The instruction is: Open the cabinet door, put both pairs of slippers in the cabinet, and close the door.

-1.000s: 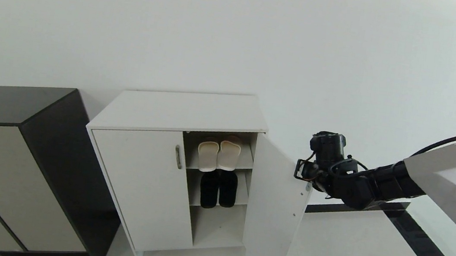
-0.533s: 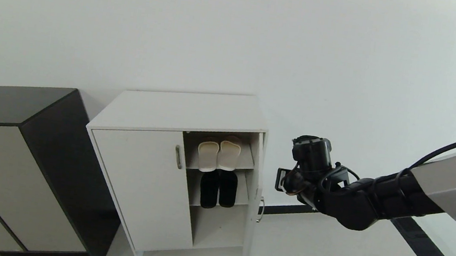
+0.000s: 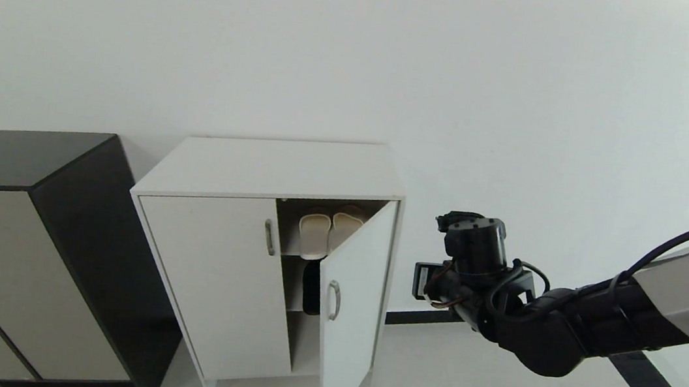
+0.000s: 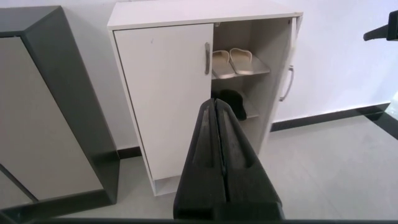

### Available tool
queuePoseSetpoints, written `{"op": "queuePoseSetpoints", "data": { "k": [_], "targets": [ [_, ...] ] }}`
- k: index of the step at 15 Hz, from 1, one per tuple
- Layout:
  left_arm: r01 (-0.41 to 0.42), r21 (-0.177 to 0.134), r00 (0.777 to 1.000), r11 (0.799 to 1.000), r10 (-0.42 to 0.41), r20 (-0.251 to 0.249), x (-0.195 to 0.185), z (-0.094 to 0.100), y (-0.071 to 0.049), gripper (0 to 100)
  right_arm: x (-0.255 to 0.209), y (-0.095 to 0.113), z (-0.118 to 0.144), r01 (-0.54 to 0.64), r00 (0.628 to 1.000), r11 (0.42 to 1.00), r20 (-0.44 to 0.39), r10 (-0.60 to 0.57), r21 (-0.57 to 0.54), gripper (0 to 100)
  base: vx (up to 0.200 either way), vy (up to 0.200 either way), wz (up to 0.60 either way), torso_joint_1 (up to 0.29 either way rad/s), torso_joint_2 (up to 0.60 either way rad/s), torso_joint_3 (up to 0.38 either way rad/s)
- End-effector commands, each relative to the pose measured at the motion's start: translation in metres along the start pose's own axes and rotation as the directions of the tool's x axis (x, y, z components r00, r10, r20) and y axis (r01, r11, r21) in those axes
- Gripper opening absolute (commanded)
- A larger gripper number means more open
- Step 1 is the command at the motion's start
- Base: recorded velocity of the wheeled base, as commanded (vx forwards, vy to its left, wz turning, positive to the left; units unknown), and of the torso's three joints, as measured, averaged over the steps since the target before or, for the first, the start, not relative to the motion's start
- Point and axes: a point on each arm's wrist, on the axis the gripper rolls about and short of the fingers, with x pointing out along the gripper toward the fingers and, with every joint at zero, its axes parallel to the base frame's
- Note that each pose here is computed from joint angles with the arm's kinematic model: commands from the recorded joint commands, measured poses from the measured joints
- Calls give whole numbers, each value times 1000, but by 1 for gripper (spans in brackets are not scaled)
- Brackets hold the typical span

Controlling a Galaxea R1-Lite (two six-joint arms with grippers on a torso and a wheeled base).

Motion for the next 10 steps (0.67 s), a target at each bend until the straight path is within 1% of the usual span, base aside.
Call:
{"op": "queuePoseSetpoints", "data": {
  "k": [1,6,9,10],
  "targets": [
    [-1,0,1000,1000,1,-2,0,0,0,0,-2,1,-1,-4,1000,1000,-3,4,-6,0,0,0,600,2,2,2],
    [-1,0,1000,1000,1,-2,0,0,0,0,-2,0,-5,1,1000,1000,-14,-1,-13,0,0,0,600,1,2,4],
    [1,0,1000,1000,-1,-2,0,0,0,0,-1,-1,-8,-5,1000,1000,-6,5,-16,0,0,0,0,0,0,0],
    [-2,0,1000,1000,2,-2,0,0,0,0,-2,-2,-11,-29,1000,999,-9,29,-16,0,0,0,0,0,0,0]
  ]
}}
